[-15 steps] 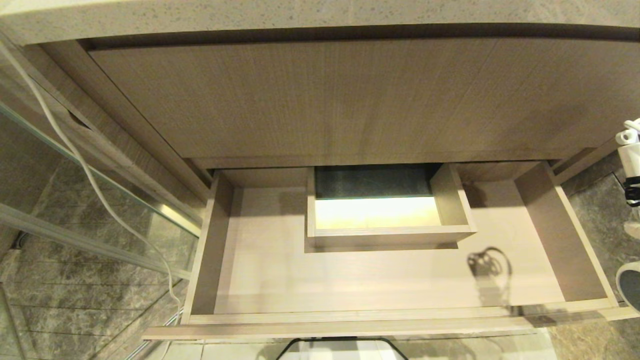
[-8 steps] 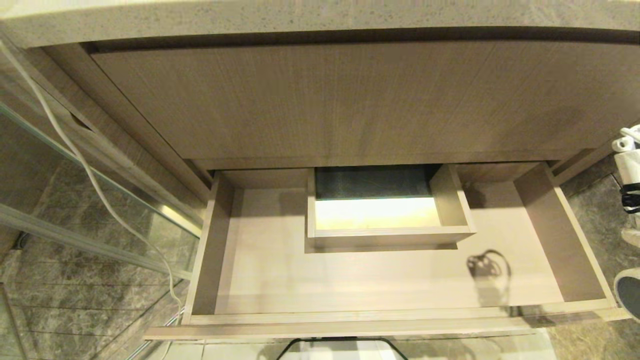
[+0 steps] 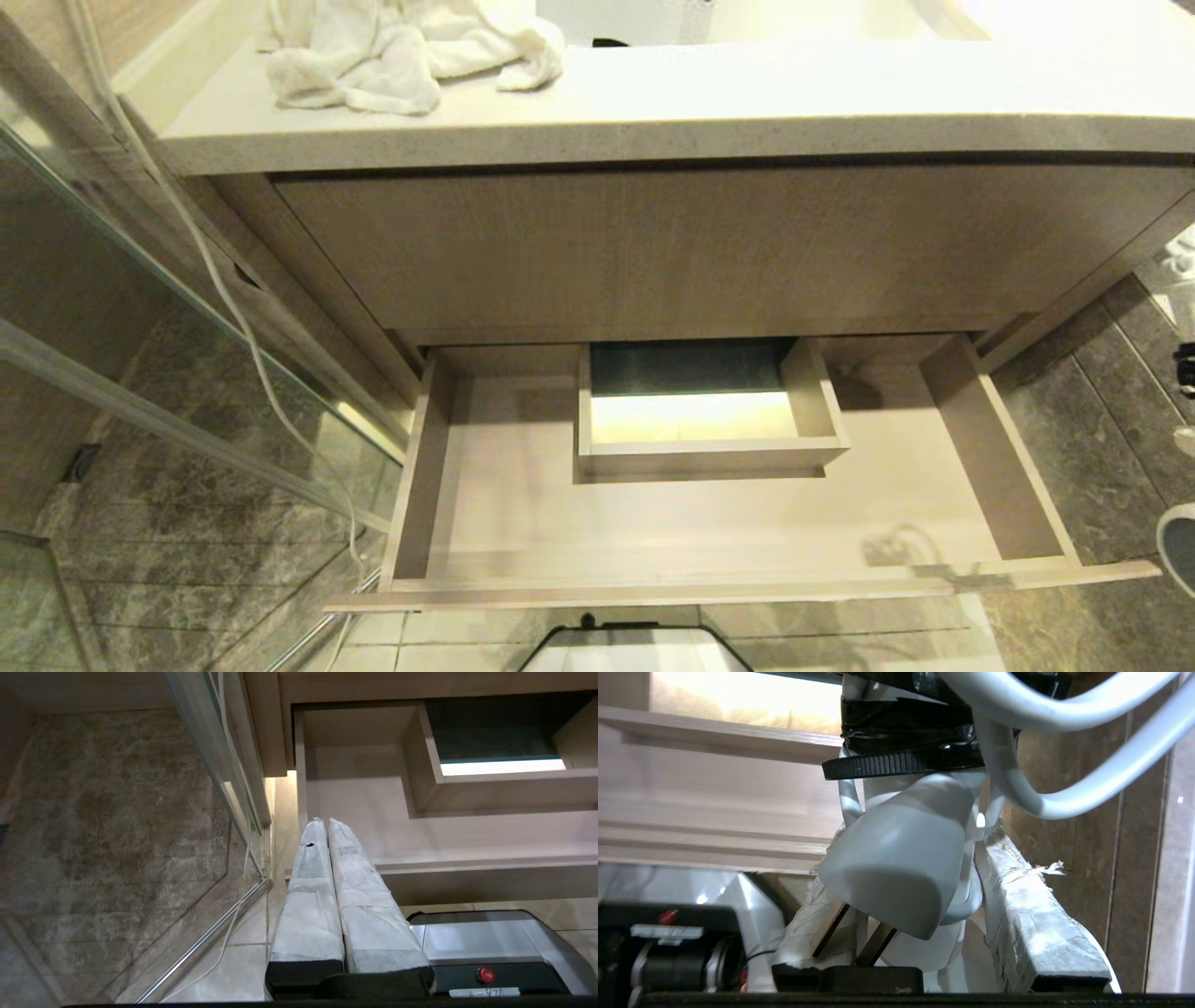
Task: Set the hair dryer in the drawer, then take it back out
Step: Place it on the countertop
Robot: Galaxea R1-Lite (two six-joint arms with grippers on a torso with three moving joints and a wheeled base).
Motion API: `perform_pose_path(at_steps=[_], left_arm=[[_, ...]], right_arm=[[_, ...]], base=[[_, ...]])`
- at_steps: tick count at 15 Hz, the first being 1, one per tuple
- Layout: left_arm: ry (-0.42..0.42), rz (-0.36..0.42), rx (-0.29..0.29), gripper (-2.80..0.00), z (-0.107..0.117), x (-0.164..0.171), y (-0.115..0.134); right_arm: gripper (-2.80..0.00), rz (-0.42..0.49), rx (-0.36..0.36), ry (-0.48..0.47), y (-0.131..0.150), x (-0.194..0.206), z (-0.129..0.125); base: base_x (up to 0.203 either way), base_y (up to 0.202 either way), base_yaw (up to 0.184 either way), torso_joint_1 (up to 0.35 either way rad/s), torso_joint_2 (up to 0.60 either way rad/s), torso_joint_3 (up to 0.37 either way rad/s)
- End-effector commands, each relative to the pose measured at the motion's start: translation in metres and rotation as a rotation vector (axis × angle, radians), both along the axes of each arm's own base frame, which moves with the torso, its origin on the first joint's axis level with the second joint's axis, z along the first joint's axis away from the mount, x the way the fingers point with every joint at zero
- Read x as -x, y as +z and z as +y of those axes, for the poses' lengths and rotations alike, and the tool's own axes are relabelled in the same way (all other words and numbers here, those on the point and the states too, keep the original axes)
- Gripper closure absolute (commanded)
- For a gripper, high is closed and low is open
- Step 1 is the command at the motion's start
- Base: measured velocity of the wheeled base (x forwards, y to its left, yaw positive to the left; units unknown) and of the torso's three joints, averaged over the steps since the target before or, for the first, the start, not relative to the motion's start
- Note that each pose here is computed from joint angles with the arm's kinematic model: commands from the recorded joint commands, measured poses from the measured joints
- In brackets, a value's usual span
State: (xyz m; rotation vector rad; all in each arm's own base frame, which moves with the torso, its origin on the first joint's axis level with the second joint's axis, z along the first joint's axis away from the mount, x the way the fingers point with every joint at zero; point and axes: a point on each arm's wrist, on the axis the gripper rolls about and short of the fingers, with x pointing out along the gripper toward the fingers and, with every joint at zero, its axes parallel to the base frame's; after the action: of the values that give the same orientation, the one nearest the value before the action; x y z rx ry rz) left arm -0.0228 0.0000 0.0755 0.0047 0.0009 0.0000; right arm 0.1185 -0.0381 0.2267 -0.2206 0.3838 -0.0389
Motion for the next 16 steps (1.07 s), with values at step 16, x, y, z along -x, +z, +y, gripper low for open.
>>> perform_pose_path(at_steps=[16], left_arm=[[0.0, 0.001, 0.0, 0.0, 0.0, -0.0001, -0.0003]], right_arm=[[0.0, 0.018, -0.002, 0.002, 0.0007, -0.008, -0.003]], base=[[0.0, 0.0, 0.0, 0.344, -0.53, -0.239]])
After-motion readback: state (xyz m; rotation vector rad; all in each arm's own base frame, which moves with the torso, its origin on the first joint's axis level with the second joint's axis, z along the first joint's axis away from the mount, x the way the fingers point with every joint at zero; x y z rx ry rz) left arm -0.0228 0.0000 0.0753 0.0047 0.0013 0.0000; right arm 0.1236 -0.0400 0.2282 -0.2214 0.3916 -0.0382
